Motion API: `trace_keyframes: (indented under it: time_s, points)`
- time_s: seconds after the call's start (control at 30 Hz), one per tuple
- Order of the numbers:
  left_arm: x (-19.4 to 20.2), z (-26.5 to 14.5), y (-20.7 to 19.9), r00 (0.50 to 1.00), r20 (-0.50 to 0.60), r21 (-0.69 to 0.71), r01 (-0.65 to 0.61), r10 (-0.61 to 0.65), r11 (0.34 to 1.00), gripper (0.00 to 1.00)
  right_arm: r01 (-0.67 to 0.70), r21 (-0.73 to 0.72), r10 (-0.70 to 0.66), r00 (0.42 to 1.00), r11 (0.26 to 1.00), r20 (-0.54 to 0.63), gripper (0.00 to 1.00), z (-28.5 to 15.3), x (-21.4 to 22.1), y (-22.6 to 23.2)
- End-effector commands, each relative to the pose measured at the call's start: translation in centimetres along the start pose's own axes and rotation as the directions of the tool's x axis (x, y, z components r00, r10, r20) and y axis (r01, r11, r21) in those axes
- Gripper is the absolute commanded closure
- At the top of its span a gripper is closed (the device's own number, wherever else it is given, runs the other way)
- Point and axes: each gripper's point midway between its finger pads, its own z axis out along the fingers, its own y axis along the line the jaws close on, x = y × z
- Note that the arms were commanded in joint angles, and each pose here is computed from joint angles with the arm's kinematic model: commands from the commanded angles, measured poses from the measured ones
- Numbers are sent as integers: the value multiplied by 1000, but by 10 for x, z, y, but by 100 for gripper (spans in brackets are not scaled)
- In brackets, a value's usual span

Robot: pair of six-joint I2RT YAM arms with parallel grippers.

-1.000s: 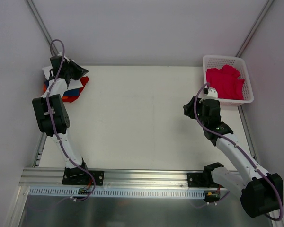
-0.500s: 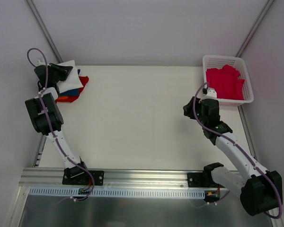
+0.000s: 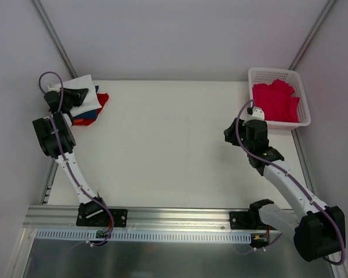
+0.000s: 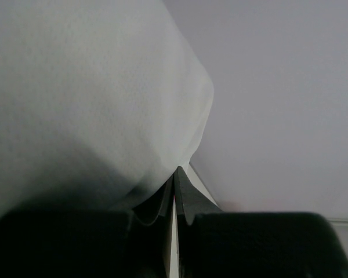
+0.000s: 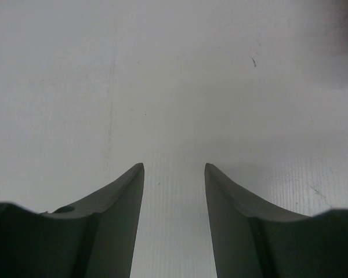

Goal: Fold and stack the t-shirts
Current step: Neatly place the folded tshirt to the corner

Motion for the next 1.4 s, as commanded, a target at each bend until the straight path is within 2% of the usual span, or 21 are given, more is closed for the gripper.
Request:
trace_keyframes:
  time_s: [0.0, 0.23, 0.47, 0.7, 0.93, 1.07, 1.2, 1.37]
  points:
    - [-2, -3, 35, 995, -3, -65, 96, -97, 993, 100, -20, -39, 22, 999, 999, 45, 51, -1, -24, 13]
    - [-4, -8, 1, 999, -12, -8, 45, -45, 999, 100, -30, -36, 31, 999, 999, 12, 50, 3, -12, 11]
    - [-11, -21, -86, 998, -11, 111, -67, 69, 992, 100, -38, -44, 38, 999, 998, -4, 51, 7, -5, 12]
    - [18, -32, -160, 981, -7, 197, -188, 194, 962, 100, -41, -60, 41, 999, 997, 5, 51, 6, -10, 17]
    - [77, -44, -207, 934, -19, 243, -343, 358, 907, 100, -37, -65, 38, 999, 997, 16, 51, 1, -14, 19]
    - [129, -45, -225, 893, -61, 276, -414, 446, 867, 100, -36, -72, 37, 999, 997, 21, 51, -2, -16, 21]
    - [197, -45, -240, 840, -131, 324, -465, 526, 824, 100, -25, -80, 27, 999, 996, 25, 50, -2, -19, 24]
    - [259, -42, -225, 780, -205, 335, -512, 592, 791, 100, -12, -70, 12, 1000, 997, 2, 49, 7, -18, 24]
